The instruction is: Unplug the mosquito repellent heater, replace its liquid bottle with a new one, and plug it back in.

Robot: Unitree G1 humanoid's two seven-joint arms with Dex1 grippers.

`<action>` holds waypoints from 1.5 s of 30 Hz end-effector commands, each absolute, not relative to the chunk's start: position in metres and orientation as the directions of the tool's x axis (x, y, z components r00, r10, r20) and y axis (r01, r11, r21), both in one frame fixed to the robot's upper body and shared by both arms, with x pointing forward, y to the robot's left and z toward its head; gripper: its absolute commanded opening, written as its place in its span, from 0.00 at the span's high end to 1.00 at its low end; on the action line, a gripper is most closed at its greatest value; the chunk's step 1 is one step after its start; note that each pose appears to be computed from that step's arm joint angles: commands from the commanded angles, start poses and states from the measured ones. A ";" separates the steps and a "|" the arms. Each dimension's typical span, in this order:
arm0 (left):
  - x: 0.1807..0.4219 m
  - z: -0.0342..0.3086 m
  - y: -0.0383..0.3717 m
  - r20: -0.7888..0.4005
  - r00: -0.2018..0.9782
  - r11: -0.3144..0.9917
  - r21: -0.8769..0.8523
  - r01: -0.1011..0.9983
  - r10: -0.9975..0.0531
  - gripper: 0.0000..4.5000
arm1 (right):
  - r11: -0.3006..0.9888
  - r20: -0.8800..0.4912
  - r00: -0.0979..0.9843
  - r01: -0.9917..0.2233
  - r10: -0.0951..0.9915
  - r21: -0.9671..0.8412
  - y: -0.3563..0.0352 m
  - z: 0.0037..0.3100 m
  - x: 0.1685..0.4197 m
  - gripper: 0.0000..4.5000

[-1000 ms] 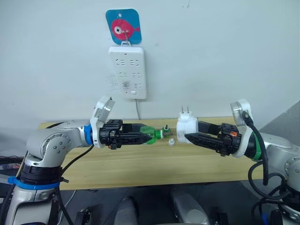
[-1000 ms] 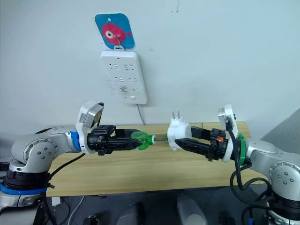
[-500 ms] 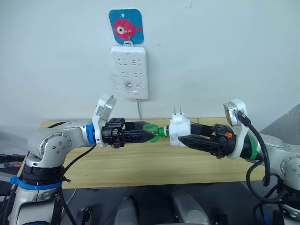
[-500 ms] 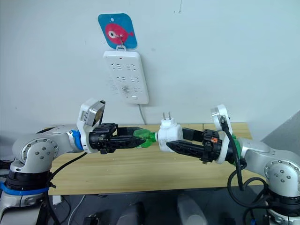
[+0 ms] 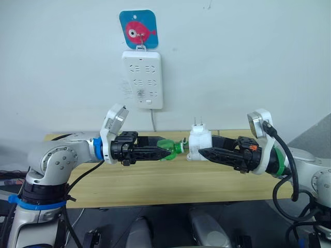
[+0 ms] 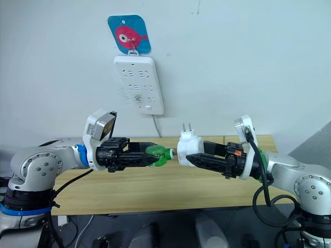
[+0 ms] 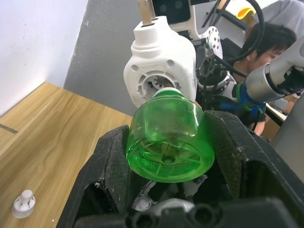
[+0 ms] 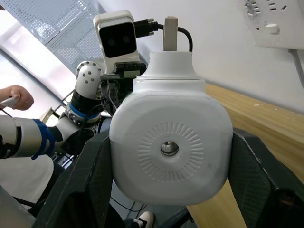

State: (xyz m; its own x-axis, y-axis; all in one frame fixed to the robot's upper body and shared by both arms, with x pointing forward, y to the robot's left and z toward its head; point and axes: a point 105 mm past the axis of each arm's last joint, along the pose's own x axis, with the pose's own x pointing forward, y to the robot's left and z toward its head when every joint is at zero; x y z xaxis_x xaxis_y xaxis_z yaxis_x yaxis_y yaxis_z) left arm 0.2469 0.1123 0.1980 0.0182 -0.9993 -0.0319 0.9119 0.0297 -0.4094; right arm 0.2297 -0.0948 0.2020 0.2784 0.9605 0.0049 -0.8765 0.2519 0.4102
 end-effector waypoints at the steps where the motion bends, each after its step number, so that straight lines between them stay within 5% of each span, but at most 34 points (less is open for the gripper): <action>1: 0.242 0.205 0.113 -0.023 -0.010 0.000 -0.374 0.927 -1.000 0.48 | 0.224 0.030 0.257 -0.890 0.966 0.398 -0.096 0.208 0.226 0.35; 16: 0.242 0.204 0.100 -0.031 -0.067 -0.053 -0.341 0.939 -0.997 0.48 | 0.143 0.022 0.165 -0.906 0.986 0.398 -0.083 0.208 0.214 0.35; 45: 0.241 0.204 0.096 -0.035 -0.093 -0.077 -0.316 0.946 -0.995 0.48 | 0.149 -0.008 0.160 -0.899 0.987 0.413 -0.084 0.200 0.213 0.35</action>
State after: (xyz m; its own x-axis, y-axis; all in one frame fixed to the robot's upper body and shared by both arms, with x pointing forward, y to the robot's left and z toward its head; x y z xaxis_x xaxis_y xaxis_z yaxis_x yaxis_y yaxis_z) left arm 0.2439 0.0994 0.1932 -0.0703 -0.9962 -0.0514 0.9253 -0.0458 -0.3764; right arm 0.2190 -0.0891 0.1954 0.1842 0.9826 -0.0244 -0.8823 0.1762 0.4364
